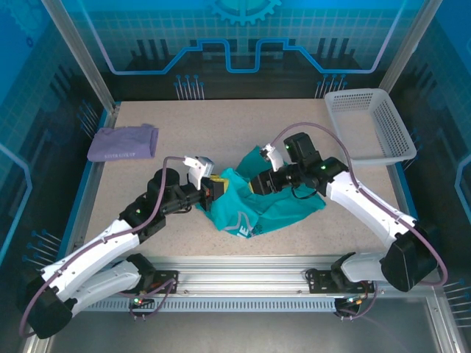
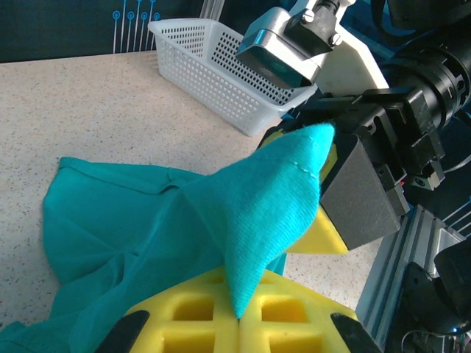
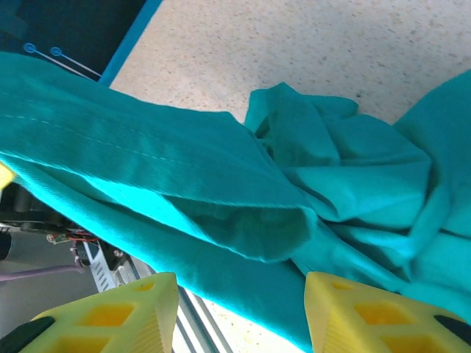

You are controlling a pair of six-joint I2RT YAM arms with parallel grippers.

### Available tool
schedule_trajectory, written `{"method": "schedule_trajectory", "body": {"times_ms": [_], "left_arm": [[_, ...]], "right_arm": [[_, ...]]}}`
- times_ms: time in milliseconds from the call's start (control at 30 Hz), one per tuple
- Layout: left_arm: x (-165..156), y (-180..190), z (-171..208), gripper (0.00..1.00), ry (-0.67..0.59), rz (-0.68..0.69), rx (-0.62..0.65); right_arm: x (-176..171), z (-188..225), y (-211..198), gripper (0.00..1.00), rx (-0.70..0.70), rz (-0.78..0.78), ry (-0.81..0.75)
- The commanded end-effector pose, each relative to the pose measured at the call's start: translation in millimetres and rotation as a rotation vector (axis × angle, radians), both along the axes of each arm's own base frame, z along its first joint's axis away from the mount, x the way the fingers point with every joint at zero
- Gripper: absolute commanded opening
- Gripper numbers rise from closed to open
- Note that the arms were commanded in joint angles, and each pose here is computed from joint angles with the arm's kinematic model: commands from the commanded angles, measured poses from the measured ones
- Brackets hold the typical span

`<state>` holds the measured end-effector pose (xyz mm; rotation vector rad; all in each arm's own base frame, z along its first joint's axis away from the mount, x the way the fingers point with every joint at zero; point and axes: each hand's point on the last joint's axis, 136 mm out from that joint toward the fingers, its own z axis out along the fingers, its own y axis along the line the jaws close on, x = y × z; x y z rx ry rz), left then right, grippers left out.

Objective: Fold the inside-out t-shirt

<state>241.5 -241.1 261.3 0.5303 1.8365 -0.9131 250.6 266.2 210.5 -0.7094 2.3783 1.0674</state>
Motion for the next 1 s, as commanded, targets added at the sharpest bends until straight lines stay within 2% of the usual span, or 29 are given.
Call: {"method": "schedule_trajectory", "body": {"times_ms": [0, 200, 267, 367, 467, 733, 833, 900, 967], "left_arm": [[4, 5, 12, 0.00, -0.031, 0.031, -0.041], [3, 4, 11, 0.00, -0.026, 0.030, -0.041], [4, 5, 10, 0.00, -0.024, 0.035, -0.041], [6, 9, 6, 0.00, -0.013, 0.059, -0.036], [15, 20, -7, 0.00, 0.026, 0.150, 0.000], [40, 85, -41, 0.00, 0.143, 0.543, 0.078], [42, 110, -42, 0.09, 0.164, 0.665, 0.072], [40, 112, -41, 0.18, 0.164, 0.662, 0.069], [35, 100, -45, 0.27, 0.181, 0.591, 0.058]], "right_arm": [[0, 5, 17, 0.48, 0.059, 0.039, -0.010], [0, -2, 25, 0.45, 0.038, 0.074, -0.022], [1, -5, 26, 0.41, 0.030, 0.083, -0.024], [1, -2, 28, 0.17, 0.029, 0.104, -0.048], [4, 4, 26, 0.00, 0.008, 0.113, -0.106], [36, 50, 42, 0.00, 0.024, 0.188, -0.322], [50, 78, 61, 0.00, 0.046, 0.266, -0.398], [50, 87, 73, 0.00, 0.042, 0.339, -0.421], [41, 77, 79, 0.00, -0.017, 0.413, -0.415]]}}
